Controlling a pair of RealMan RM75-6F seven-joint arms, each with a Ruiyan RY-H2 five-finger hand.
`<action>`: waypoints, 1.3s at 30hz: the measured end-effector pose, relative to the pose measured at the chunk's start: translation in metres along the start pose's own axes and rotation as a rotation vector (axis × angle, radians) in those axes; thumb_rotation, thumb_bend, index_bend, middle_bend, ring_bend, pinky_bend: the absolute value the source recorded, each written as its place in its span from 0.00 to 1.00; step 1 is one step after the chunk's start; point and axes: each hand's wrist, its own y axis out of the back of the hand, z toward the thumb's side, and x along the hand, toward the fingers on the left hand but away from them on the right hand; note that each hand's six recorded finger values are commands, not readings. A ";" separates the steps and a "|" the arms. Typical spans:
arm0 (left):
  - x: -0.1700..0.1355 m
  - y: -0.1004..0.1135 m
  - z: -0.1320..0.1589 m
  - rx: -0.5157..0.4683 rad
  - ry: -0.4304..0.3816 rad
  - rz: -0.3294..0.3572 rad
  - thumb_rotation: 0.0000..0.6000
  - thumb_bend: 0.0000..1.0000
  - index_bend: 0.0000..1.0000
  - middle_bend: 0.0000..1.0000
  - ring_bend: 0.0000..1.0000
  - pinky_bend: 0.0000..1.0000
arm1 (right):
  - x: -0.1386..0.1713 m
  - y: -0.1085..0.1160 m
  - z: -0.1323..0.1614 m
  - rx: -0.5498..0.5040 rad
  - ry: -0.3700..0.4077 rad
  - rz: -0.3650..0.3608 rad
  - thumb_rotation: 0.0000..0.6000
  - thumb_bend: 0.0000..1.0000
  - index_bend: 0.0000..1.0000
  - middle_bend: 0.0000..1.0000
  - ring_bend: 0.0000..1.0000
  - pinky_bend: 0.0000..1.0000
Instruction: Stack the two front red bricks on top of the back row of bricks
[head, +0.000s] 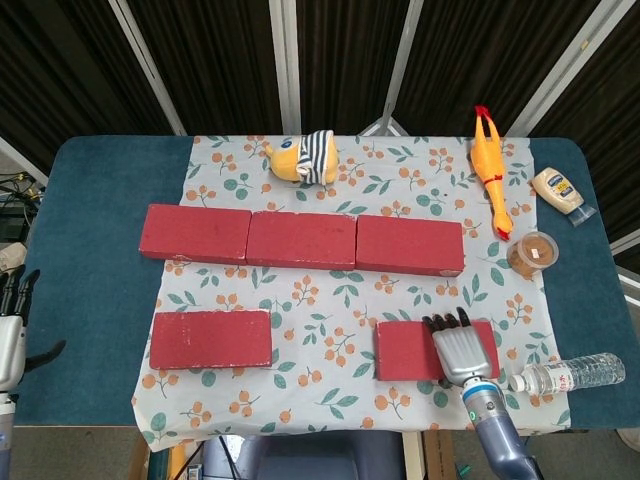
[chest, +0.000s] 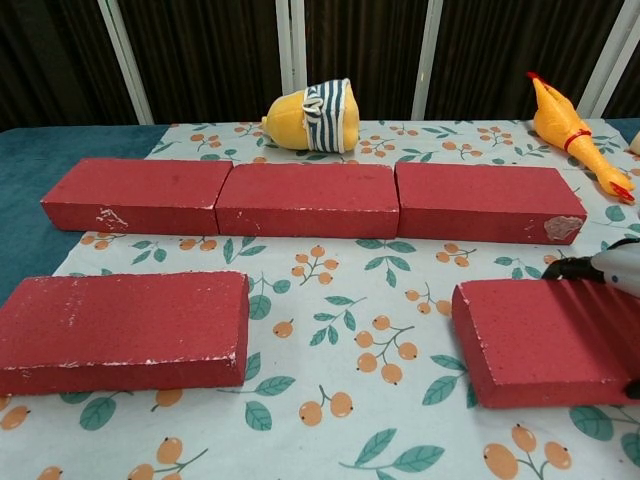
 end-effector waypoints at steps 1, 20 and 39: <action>0.000 0.000 0.000 0.000 0.001 0.000 1.00 0.00 0.06 0.01 0.00 0.08 | 0.000 0.007 0.000 -0.004 0.003 -0.013 1.00 0.10 0.31 0.29 0.16 0.00; 0.012 -0.006 -0.011 0.024 0.075 -0.003 1.00 0.00 0.06 0.01 0.00 0.08 | -0.050 0.189 0.014 -0.140 -0.046 -0.244 1.00 0.10 0.31 0.28 0.15 0.00; 0.030 -0.017 -0.021 0.064 0.142 -0.029 1.00 0.00 0.06 0.01 0.00 0.08 | -0.168 0.225 0.107 -0.064 -0.183 -0.048 1.00 0.10 0.31 0.28 0.15 0.00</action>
